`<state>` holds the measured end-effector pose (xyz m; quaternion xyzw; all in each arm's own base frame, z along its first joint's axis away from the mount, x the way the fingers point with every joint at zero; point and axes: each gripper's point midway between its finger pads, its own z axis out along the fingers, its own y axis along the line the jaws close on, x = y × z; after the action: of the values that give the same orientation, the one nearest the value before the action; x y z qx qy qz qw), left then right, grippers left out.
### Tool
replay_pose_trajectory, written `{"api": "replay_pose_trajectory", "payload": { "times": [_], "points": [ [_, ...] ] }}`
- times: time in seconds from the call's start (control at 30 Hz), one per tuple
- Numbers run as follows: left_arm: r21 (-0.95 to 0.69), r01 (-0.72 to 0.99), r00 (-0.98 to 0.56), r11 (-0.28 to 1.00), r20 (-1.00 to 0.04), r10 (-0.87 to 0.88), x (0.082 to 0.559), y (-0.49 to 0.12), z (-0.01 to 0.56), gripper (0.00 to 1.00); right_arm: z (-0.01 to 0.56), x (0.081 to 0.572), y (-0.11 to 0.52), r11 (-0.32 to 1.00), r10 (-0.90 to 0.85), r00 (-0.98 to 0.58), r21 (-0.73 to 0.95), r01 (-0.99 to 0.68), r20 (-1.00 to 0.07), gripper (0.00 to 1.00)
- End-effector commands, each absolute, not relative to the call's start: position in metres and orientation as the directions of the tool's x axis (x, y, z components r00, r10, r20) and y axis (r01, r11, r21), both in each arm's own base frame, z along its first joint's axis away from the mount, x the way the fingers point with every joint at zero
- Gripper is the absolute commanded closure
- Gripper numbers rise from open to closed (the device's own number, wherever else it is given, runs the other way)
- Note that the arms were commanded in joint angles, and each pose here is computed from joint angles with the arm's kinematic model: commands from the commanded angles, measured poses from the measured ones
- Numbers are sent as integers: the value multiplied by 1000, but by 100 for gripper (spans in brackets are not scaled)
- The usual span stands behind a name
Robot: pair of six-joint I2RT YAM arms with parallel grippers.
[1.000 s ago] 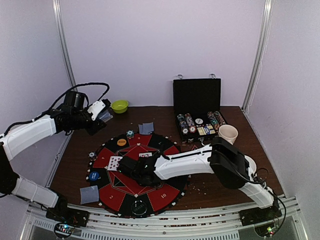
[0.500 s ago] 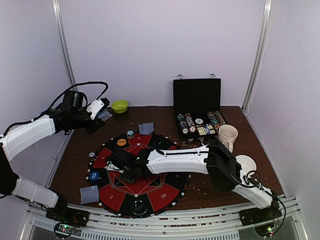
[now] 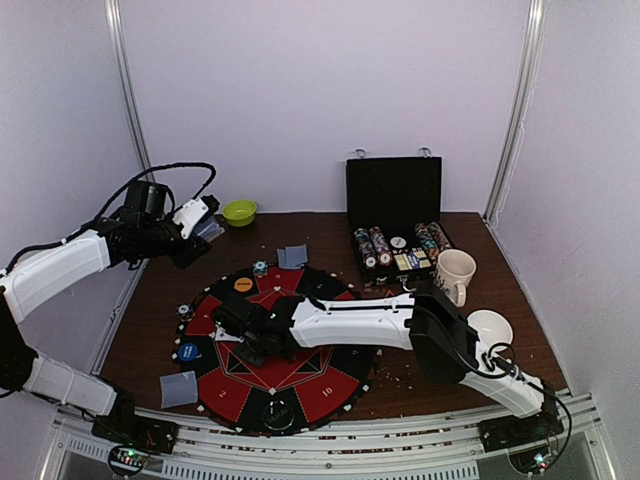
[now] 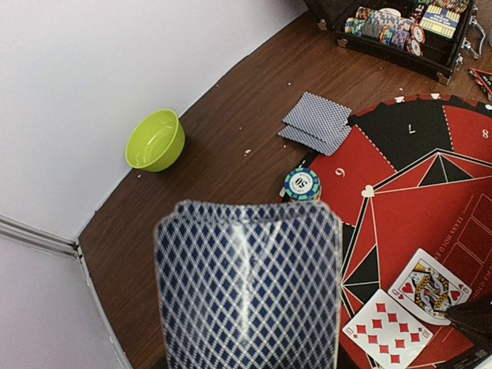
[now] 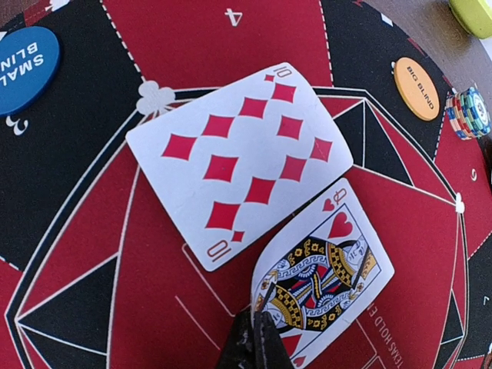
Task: Distribute texas hold em gaming equipment
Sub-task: Flop the poker card in the community card area.
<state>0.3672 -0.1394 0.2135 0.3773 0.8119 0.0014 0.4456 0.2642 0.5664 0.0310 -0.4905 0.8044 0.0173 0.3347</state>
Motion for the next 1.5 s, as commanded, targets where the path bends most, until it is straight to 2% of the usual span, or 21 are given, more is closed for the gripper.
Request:
{"api": "replay_pose_trajectory", "payload": {
  "times": [0.0, 0.27, 0.67, 0.97, 1.1, 1.23, 1.37, 1.47],
  "points": [
    [354, 583, -254, 731, -775, 579, 374, -141, 243, 62, 1, 276, 548, 526, -808, -337, -334, -782, -483, 100],
    [357, 584, -250, 729, -775, 580, 374, -141, 244, 62, -1, 279, 551, 520, -807, -330, -325, -790, -490, 100],
    [356, 585, -245, 728, -778, 578, 373, -141, 245, 62, -5, 255, 554, 454, -835, -299, -271, -849, -461, 100],
    [357, 586, -243, 728, -779, 578, 372, -142, 246, 62, 5, 250, 555, 451, -831, -301, -249, -857, -468, 80],
    [358, 587, -242, 727, -779, 579, 372, -142, 246, 62, 14, 239, 559, 433, -829, -291, -218, -875, -478, 79],
    [357, 586, -240, 727, -781, 577, 372, -142, 247, 62, 27, 216, 568, 342, -842, -226, -160, -926, -490, 75],
    [355, 591, -238, 724, -781, 577, 371, -143, 247, 62, 66, 206, 573, 284, -794, -216, -32, -958, -568, 63],
    [354, 592, -239, 724, -781, 577, 371, -143, 246, 62, 98, 216, 569, 308, -713, -282, 75, -948, -642, 58]
  ]
}}
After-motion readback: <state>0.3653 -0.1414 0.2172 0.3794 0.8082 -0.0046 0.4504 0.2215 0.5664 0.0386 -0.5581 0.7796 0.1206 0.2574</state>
